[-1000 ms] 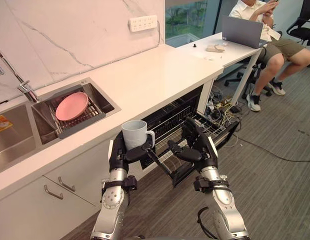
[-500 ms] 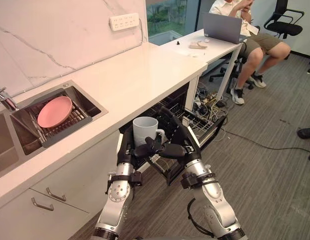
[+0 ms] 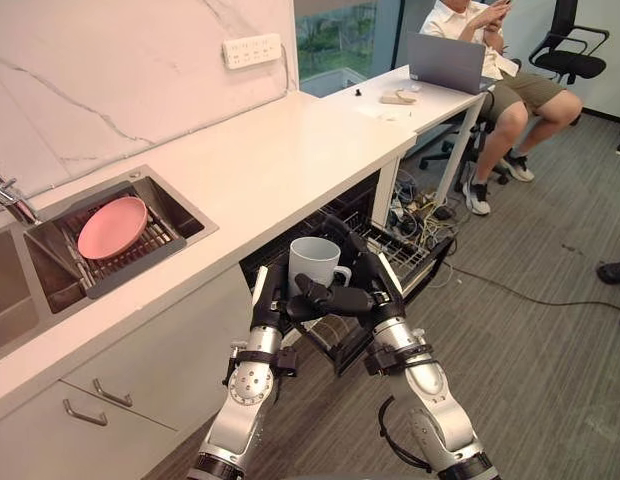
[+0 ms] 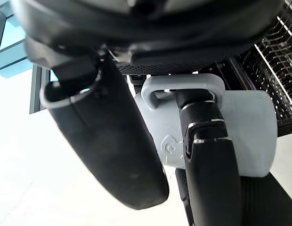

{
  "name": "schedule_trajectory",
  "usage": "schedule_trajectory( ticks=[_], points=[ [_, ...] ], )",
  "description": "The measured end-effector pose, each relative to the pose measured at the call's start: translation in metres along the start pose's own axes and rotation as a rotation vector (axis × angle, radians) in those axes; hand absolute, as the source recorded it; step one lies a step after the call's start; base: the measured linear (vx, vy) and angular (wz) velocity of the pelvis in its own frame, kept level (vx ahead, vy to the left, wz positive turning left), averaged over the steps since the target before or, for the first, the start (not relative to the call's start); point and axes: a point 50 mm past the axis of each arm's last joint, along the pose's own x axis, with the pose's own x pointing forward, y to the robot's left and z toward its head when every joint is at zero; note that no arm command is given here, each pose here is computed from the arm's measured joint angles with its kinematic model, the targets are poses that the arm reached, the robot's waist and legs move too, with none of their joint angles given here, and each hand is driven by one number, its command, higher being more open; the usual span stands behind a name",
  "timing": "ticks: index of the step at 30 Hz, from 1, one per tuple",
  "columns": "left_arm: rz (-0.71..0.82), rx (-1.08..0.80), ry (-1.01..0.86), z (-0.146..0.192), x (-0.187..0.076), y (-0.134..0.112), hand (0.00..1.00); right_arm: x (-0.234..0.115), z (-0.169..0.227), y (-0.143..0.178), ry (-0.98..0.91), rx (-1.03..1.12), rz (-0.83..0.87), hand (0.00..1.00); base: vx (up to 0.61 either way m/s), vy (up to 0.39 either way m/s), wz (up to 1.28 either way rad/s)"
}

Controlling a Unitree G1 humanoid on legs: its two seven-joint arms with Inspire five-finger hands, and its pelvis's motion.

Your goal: Walk over to the sink, pick up the cup, carry it to the dishwasher, place the cup inside the dishwasher, then close the dishwasher door

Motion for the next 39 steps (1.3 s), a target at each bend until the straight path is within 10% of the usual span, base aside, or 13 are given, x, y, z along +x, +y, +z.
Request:
schedule_trajectory(
  ticks=[21,22,39],
  points=[
    [0.003,0.159,-0.055,0.010,0.000,-0.005,0.30,-0.001,0.000,-0.008,-0.037,0.055,-0.058,0.30,-0.01,-0.004,0.02],
    [0.003,0.160,-0.055,0.010,0.000,-0.005,0.90,-0.001,0.000,-0.008,-0.038,0.055,-0.058,0.30,0.00,0.000,0.00],
    [0.002,0.115,-0.189,0.039,0.002,-0.010,0.90,0.000,0.004,-0.024,-0.061,-0.083,-0.228,0.30,0.00,0.000,0.00]
  ],
)
